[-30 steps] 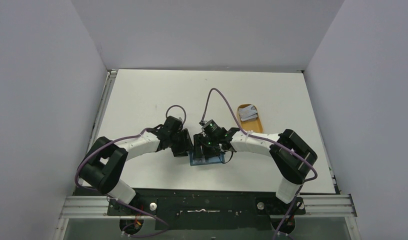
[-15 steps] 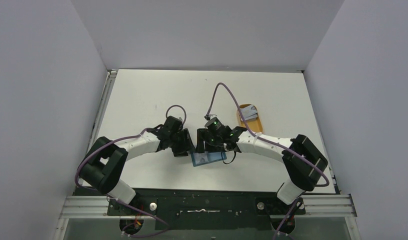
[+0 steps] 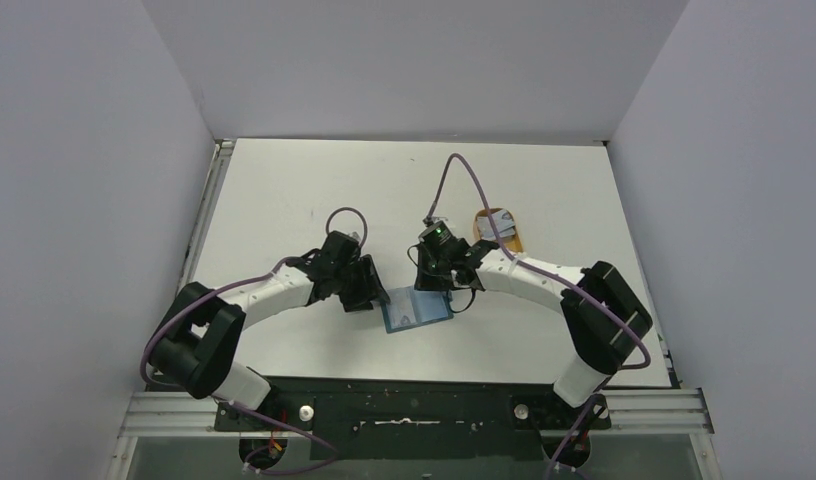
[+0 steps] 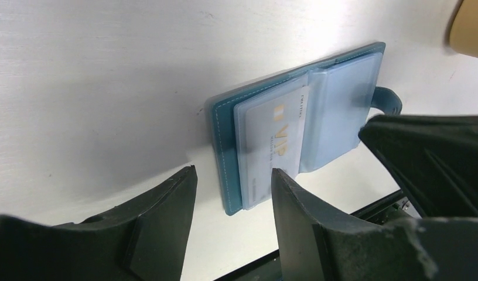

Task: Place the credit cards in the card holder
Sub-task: Insert the credit card into the card holder.

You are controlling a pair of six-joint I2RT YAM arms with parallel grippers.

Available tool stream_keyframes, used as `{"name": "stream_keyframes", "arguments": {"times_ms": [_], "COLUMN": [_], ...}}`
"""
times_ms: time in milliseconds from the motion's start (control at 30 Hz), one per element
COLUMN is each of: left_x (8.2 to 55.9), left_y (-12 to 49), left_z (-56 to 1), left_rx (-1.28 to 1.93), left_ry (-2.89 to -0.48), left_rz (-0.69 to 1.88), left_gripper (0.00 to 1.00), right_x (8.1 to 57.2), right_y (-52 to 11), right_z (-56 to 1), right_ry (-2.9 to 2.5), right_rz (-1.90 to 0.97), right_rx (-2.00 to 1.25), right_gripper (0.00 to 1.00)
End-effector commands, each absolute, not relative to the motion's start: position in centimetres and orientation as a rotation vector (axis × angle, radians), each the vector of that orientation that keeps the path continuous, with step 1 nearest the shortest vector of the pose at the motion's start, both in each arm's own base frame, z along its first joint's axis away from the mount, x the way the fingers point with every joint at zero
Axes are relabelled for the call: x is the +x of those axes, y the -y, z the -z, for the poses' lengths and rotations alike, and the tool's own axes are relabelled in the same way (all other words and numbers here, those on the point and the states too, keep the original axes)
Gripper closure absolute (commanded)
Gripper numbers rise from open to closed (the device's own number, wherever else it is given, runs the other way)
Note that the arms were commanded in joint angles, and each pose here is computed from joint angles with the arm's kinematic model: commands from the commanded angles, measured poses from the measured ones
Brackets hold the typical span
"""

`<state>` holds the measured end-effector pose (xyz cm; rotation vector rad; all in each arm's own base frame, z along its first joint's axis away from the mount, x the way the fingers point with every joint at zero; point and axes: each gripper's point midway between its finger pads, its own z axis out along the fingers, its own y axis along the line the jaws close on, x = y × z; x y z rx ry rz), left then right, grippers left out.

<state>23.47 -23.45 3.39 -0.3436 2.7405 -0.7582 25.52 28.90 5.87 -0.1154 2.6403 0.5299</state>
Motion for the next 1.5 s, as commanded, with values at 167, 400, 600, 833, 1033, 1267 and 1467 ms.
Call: {"name": "stream_keyframes", "arguments": {"times_ms": [167,400,600,833,1033,1267,1467], "left_x": [23.8,23.6,23.5,23.5,23.6,23.7,23.8], "left_y": [22.4,21.6,21.6,22.0,22.3,22.4,22.3], "left_z": [-3.8,-3.0,-2.2,-2.1,-2.0,-1.8,-1.7], "left_rx": [-0.399,-0.419,-0.421,-0.407,-0.402,-0.403,-0.41], "left_ry": [-2.706,-2.731,-2.757,-2.762,-2.765,-2.769,-2.766], "left_rz": [0.726,0.672,0.662,0.687,0.703,0.719,0.716], "left_gripper": [0.56,0.59,0.63,0.67,0.7,0.74,0.75], "right_x": [27.0,26.8,26.7,26.4,26.3,26.7,27.4], "right_y": [-30.2,-30.3,-30.3,-30.5,-30.9,-30.1,-30.5], "right_z": [-5.2,-4.3,-3.6,-3.0,-3.0,-4.4,-7.5], "right_ry": [-2.646,-2.668,-2.688,-2.711,-2.706,-2.65,-2.572], "right_rz": [-0.558,-0.557,-0.544,-0.532,-0.521,-0.467,-0.532], "right_rx": [-0.161,-0.175,-0.186,-0.205,-0.236,-0.192,-0.163], "right_gripper": [0.91,0.94,0.95,0.96,0.96,0.96,0.96]}}
